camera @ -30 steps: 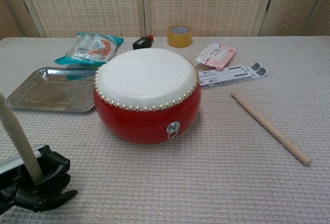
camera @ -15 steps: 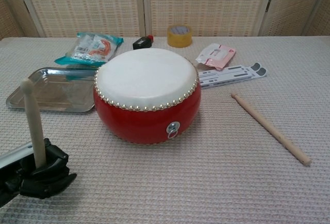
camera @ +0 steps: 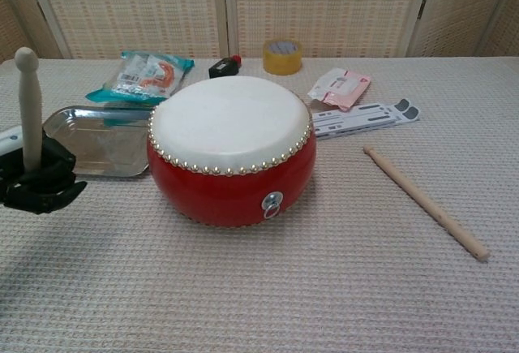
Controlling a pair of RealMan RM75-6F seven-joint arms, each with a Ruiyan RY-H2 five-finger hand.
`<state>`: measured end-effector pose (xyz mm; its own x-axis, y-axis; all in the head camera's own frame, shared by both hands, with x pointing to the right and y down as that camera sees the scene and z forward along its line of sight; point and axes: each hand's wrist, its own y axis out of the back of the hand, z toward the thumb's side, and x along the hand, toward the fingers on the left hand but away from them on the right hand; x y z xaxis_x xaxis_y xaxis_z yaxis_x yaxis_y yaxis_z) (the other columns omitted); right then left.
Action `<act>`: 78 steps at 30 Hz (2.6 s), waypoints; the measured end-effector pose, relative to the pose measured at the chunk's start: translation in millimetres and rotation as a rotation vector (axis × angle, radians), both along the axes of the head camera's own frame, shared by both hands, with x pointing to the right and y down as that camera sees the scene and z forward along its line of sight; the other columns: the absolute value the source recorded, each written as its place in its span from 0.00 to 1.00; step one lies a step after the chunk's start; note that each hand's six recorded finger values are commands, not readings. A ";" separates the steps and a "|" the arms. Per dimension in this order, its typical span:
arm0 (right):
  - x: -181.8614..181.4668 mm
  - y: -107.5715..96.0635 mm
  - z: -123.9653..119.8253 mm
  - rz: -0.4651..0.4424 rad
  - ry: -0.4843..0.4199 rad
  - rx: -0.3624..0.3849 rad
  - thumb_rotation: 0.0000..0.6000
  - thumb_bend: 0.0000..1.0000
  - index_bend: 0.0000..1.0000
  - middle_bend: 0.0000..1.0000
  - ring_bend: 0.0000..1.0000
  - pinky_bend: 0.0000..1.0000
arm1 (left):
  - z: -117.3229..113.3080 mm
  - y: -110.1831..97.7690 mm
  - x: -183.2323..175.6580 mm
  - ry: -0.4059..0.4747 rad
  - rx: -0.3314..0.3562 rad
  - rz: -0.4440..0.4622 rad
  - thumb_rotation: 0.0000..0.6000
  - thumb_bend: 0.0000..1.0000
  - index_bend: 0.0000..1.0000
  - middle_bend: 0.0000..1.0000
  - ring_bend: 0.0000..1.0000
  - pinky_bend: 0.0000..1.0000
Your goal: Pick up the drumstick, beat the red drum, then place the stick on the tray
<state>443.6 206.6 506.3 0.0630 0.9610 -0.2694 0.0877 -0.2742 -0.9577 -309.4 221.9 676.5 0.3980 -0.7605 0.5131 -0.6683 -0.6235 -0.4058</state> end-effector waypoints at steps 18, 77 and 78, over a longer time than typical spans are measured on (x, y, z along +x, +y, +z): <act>-5.9 -8.3 -5.0 -0.032 -0.018 0.025 1.00 0.22 0.14 0.14 0.02 0.02 | 1.8 -112.4 24.8 -0.674 0.324 0.359 1.00 0.60 1.00 1.00 1.00 1.00; 4.4 -1.1 -0.9 -0.002 -0.034 0.020 1.00 0.22 0.16 0.14 0.03 0.02 | -11.5 -146.4 58.6 -0.645 0.240 0.226 1.00 0.60 1.00 1.00 1.00 1.00; 4.5 -1.1 -0.9 -0.002 -0.034 0.020 1.00 0.22 0.16 0.14 0.03 0.02 | -13.3 -148.1 57.8 -0.637 0.238 0.214 1.00 0.60 1.00 1.00 1.00 1.00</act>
